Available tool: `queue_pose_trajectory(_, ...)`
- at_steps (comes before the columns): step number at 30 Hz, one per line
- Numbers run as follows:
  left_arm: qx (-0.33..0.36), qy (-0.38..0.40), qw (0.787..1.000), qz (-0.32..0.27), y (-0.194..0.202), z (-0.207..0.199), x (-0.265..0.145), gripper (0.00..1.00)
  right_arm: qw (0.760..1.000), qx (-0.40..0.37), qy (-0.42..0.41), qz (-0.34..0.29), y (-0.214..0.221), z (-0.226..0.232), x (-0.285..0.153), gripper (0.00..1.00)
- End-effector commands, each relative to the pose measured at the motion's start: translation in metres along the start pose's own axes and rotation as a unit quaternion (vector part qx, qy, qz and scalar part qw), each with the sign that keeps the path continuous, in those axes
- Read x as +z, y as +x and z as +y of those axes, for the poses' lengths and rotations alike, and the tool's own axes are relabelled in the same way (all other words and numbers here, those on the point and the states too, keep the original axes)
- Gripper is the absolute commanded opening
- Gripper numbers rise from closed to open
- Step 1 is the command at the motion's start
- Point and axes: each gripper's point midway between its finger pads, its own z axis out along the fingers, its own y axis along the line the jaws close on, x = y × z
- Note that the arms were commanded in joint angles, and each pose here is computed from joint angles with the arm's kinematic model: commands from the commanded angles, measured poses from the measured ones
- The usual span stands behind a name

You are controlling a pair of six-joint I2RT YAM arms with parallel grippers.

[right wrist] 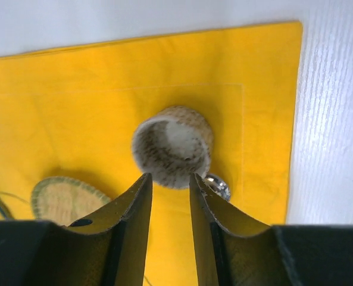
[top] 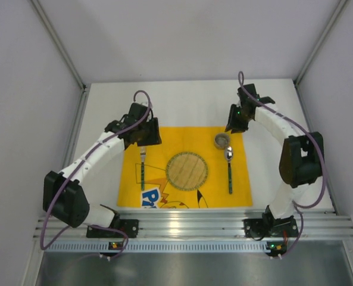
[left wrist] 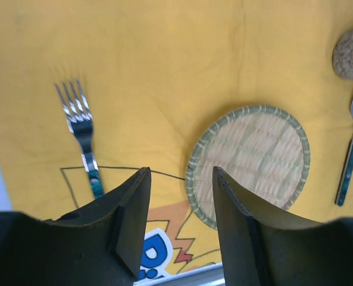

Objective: Set the dinner table for one person

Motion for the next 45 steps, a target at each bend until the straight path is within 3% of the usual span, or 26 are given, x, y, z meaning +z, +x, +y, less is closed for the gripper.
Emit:
queue_pose_trajectory(1, 0.041, -0.076, 0.992, -0.092, -0.055, 0.015, -0.036, 0.52, 0.989, -0.047, -0.083, -0.117, -0.038, 0.049, -0.093, 0.32)
queue_pose_trajectory(4, 0.061, -0.117, 0.972, -0.197, -0.096, 0.027, -0.075, 0.51, 0.97, -0.097, -0.137, -0.178, -0.027, 0.07, -0.154, 0.32)
queue_pose_trajectory(6, 0.095, -0.103, 0.947, -0.289, -0.115, 0.027, -0.098, 0.51, 0.945, -0.128, -0.174, -0.248, -0.012, 0.075, -0.201, 0.37)
queue_pose_trajectory(8, 0.137, -0.084, 0.927, -0.337, -0.114, 0.026, -0.102, 0.49, 0.931, -0.128, -0.187, -0.287, 0.003, 0.072, -0.222, 0.62)
queue_pose_trajectory(9, 0.184, -0.081, 0.901, -0.384, -0.111, 0.031, -0.103, 0.48, 0.922, -0.119, -0.194, -0.313, 0.017, 0.062, -0.231, 0.79)
queue_pose_trajectory(10, 0.194, -0.083, 0.889, -0.406, -0.108, 0.035, -0.102, 0.48, 0.919, -0.107, -0.19, -0.328, 0.021, 0.054, -0.231, 0.98)
queue_pose_trajectory(13, 0.149, -0.127, 0.855, -0.481, -0.088, 0.073, -0.096, 0.63, 0.91, -0.079, -0.198, -0.355, 0.047, 0.033, -0.222, 1.0)
queue_pose_trajectory(14, 0.131, -0.147, 0.859, -0.473, -0.069, 0.094, -0.079, 0.68, 0.908, -0.074, -0.201, -0.36, 0.054, 0.028, -0.221, 1.0)
queue_pose_trajectory(17, 0.084, -0.164, 0.873, -0.451, -0.053, 0.123, -0.06, 0.7, 0.898, -0.063, -0.204, -0.385, 0.074, 0.011, -0.22, 1.0)
queue_pose_trajectory(20, 0.076, -0.168, 0.875, -0.448, -0.038, 0.14, -0.043, 0.75, 0.885, -0.059, -0.211, -0.411, 0.087, 0.0, -0.224, 1.0)
queue_pose_trajectory(22, 0.084, -0.15, 0.89, -0.423, -0.027, 0.147, -0.024, 0.78, 0.875, -0.059, -0.214, -0.43, 0.092, -0.006, -0.23, 1.0)
queue_pose_trajectory(26, 0.093, -0.157, 0.883, -0.433, -0.036, 0.163, -0.014, 0.8, 0.866, -0.063, -0.22, -0.446, 0.094, -0.007, -0.244, 1.0)
queue_pose_trajectory(27, 0.094, -0.163, 0.888, -0.419, -0.033, 0.169, -0.002, 0.8, 0.869, -0.064, -0.218, -0.44, 0.095, -0.007, -0.243, 1.0)
queue_pose_trajectory(32, 0.102, -0.189, 0.877, -0.43, -0.064, 0.182, 0.007, 0.83, 0.893, -0.07, -0.208, -0.394, 0.1, -0.005, -0.23, 1.0)
queue_pose_trajectory(35, 0.078, -0.17, 0.883, -0.431, -0.07, 0.189, 0.024, 0.82, 0.9, -0.073, -0.199, -0.38, 0.098, -0.003, -0.225, 1.0)
queue_pose_trajectory(36, 0.088, -0.155, 0.899, -0.4, -0.056, 0.192, 0.047, 0.81, 0.9, -0.073, -0.198, -0.382, 0.096, -0.003, -0.225, 1.0)
queue_pose_trajectory(37, 0.084, -0.154, 0.889, -0.422, -0.065, 0.194, 0.043, 0.8, 0.9, -0.07, -0.192, -0.384, 0.094, -0.004, -0.224, 1.0)
queue_pose_trajectory(41, 0.073, -0.139, 0.896, -0.415, -0.066, 0.197, 0.041, 0.81, 0.907, -0.055, -0.179, -0.379, 0.089, -0.007, -0.211, 1.0)
queue_pose_trajectory(43, 0.073, -0.142, 0.896, -0.415, -0.065, 0.199, 0.042, 0.8, 0.897, -0.079, -0.196, -0.389, 0.088, -0.001, -0.21, 1.0)
queue_pose_trajectory(44, 0.071, -0.142, 0.897, -0.413, -0.065, 0.199, 0.042, 0.98, 0.889, -0.097, -0.206, -0.398, 0.088, 0.003, -0.208, 1.0)
queue_pose_trajectory(45, 0.07, -0.143, 0.897, -0.412, -0.065, 0.199, 0.042, 0.99, 0.887, -0.103, -0.212, -0.396, 0.089, 0.005, -0.205, 1.0)
